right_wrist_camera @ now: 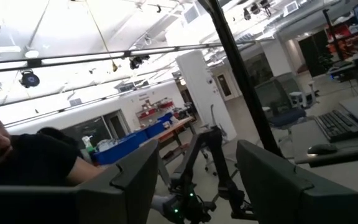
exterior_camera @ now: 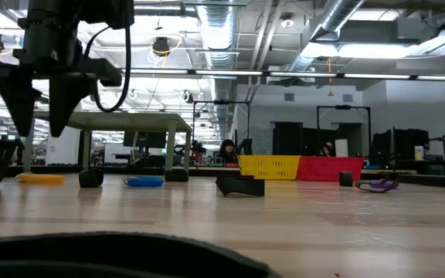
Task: Pick & Place Office Desk Supplies
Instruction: Put the orange spring keychain into the red basket
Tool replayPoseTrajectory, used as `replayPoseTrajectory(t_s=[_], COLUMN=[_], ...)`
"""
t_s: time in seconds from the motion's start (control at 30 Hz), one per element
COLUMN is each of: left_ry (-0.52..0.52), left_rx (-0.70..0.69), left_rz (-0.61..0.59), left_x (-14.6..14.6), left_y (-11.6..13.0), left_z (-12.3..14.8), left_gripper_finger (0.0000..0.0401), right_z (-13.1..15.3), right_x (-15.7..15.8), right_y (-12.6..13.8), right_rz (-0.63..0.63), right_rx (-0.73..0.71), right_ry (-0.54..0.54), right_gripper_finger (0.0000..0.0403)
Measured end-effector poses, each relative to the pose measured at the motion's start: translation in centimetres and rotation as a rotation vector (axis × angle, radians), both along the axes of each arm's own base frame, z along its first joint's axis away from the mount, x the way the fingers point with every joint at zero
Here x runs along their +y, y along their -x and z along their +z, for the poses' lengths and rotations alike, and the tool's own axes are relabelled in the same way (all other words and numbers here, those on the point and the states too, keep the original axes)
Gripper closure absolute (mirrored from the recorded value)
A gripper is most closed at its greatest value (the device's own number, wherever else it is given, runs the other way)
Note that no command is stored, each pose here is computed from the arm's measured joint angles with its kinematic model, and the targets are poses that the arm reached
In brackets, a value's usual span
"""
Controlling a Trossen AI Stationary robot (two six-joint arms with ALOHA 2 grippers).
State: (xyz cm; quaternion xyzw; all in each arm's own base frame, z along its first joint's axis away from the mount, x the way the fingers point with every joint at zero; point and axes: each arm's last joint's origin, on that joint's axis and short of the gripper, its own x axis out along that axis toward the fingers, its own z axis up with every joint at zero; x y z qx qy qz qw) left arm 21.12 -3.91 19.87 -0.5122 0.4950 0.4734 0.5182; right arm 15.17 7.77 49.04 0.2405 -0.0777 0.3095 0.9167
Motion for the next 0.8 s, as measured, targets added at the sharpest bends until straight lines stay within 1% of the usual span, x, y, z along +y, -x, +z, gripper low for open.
replayPoseTrajectory(t_s=[0.2,0.33,0.47,0.53,0.63,0.8], left_ry=[-0.101,-0.132,-0.170,-0.189,-0.181,-0.109], left_rx=[-0.139,-0.206,-0.314,-0.306,-0.250,-0.109], left_rz=[0.011,-0.053,-0.122,-0.144,-0.197,-0.245], left_x=[0.7,2.1,4.0,5.1,6.7,8.8], left_y=[0.2,0.1,-0.7,-1.0,-1.3,-1.4], left_z=[1.5,2.3,3.1,3.3,3.1,1.7], left_gripper_finger=[0.0230,0.0233,0.0233,0.0233,0.0233,0.0233], right_z=[0.1,0.3,0.3,0.3,0.3,0.4], right_x=[0.1,0.0,-0.1,-0.1,-0.2,-0.3], right_y=[-0.1,0.0,-0.1,-0.1,-0.2,-0.2], right_rz=[-0.003,-0.006,-0.035,-0.045,-0.067,-0.112], right_rx=[-0.016,-0.039,-0.039,-0.037,-0.036,-0.030], right_ry=[0.000,-0.004,-0.009,-0.011,-0.019,-0.033], right_gripper_finger=[0.0191,0.0191,0.0191,0.0191,0.0191,0.0191])
